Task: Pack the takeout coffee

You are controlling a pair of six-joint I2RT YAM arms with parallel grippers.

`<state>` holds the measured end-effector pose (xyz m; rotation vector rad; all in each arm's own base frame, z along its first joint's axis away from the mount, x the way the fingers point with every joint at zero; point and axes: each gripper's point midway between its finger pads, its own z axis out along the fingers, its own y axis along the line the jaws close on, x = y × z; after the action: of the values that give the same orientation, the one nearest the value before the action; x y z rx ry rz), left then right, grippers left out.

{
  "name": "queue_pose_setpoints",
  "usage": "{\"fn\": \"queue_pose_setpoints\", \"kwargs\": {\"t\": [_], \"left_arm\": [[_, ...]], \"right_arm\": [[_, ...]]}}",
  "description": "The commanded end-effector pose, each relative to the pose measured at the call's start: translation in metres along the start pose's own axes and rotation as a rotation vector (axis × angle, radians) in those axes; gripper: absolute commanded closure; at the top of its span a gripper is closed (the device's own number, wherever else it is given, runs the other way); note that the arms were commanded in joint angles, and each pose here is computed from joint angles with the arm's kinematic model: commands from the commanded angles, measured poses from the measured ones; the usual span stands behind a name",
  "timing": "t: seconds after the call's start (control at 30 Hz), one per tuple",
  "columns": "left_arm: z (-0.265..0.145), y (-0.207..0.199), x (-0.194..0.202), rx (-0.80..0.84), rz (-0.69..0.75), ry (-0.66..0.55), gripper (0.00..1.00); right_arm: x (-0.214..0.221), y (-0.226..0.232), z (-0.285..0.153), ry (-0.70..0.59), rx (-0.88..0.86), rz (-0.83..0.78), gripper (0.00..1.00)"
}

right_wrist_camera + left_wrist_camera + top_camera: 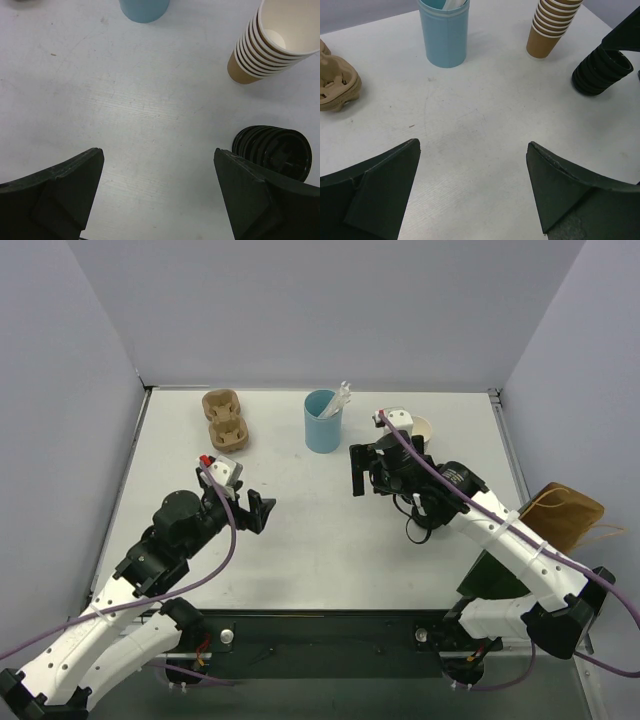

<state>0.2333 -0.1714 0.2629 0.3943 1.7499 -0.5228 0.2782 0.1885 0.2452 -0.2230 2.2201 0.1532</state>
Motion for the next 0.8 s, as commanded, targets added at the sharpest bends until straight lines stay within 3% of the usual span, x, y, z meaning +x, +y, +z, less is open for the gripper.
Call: {"fn": "queue_pose_setpoints", "kwargs": {"t": [0.0, 0.17, 0.3, 0.43, 0.53, 0.63, 0.77], "left_arm": [[-0.002, -0.001, -0.018, 0.002, 0.000, -0.070, 0.03], [-0.004, -0.002, -0.019, 0.005, 0.003, -0.074, 0.03], [-0.005, -0.002, -0.019, 0.007, 0.004, -0.078, 0.03], [-0.004, -0.003, -0.018, 0.011, 0.008, -0.075, 0.03], [-0.004, -0.004, -0.017, 0.017, 0.014, -0.068, 0.03], [-0.004, -0.004, -0.017, 0.014, 0.022, -0.068, 0.03], [-0.005, -0.003, -0.018, 0.012, 0.026, -0.070, 0.03]], "right_arm": [[-0.018, 0.003, 0.000, -0.059, 0.028, -0.043, 0.01], [-0.027, -0.016, 0.019, -0.052, 0.182, -0.171, 0.03], [-0.057, -0.034, 0.039, -0.042, 0.229, -0.182, 0.06], [-0.092, -0.047, 0.064, -0.046, 0.221, -0.175, 0.18], [-0.091, -0.061, 0.096, 0.017, 0.195, -0.157, 0.42], [-0.098, -0.078, 0.113, 0.036, 0.205, -0.130, 0.54], [-0.098, -0.096, 0.129, 0.073, 0.220, -0.133, 0.60]]}}
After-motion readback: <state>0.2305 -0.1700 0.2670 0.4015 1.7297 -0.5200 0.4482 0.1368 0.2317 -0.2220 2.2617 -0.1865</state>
